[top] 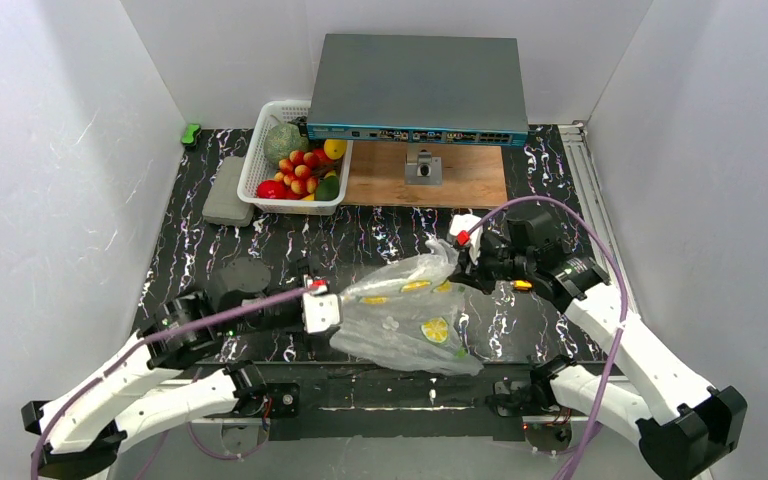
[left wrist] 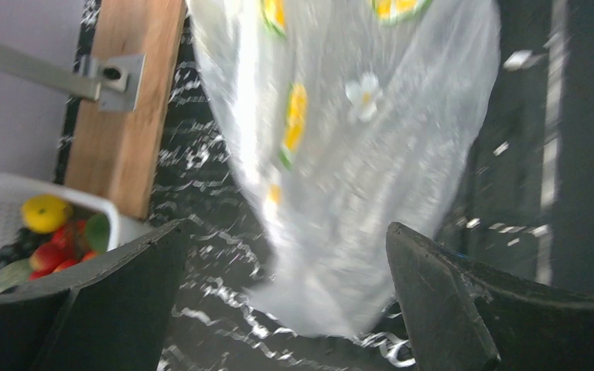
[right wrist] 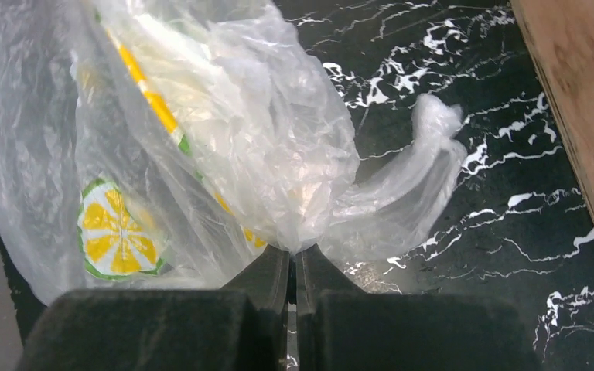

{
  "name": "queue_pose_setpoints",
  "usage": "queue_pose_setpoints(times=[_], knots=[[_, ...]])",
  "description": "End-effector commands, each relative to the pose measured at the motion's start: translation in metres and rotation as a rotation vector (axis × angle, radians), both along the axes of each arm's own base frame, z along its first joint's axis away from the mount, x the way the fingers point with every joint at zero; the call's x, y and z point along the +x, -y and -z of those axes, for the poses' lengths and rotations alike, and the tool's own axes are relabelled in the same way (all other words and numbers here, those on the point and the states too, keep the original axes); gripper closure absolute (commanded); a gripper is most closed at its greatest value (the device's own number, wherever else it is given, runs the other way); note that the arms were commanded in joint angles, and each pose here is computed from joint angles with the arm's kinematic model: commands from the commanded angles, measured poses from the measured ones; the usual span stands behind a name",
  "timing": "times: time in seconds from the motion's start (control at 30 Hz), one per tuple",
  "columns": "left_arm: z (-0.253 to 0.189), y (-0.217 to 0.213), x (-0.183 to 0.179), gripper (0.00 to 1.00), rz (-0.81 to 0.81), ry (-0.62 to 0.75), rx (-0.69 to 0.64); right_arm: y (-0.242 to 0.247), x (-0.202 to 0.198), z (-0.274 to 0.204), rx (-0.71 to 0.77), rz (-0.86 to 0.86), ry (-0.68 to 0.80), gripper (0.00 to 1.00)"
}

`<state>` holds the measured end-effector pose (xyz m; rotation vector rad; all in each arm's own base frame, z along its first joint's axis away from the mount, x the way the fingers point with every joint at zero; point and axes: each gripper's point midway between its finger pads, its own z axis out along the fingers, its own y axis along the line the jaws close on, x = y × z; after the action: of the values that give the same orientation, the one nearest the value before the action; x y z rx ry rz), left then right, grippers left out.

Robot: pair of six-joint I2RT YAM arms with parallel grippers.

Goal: Place the fake fruits into the plastic bag and tie a complex knot

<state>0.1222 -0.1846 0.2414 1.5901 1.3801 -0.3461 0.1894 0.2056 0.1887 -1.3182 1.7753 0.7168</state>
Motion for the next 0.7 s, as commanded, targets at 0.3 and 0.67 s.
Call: queue_pose_setpoints(times=[0.3, 0.67], knots=[[-0.054, 0.084, -0.009, 0.14, -0.036, -0.536, -0.058, -0.029, -0.028, -0.064, -0.005, -0.118, 0.184, 0.99], [-0.038, 0.104, 0.033, 0.97, -0.187, -0.648, -0.165, -0.04, -0.06, -0.103, 0.126, -0.199, 0.19, 0.99]])
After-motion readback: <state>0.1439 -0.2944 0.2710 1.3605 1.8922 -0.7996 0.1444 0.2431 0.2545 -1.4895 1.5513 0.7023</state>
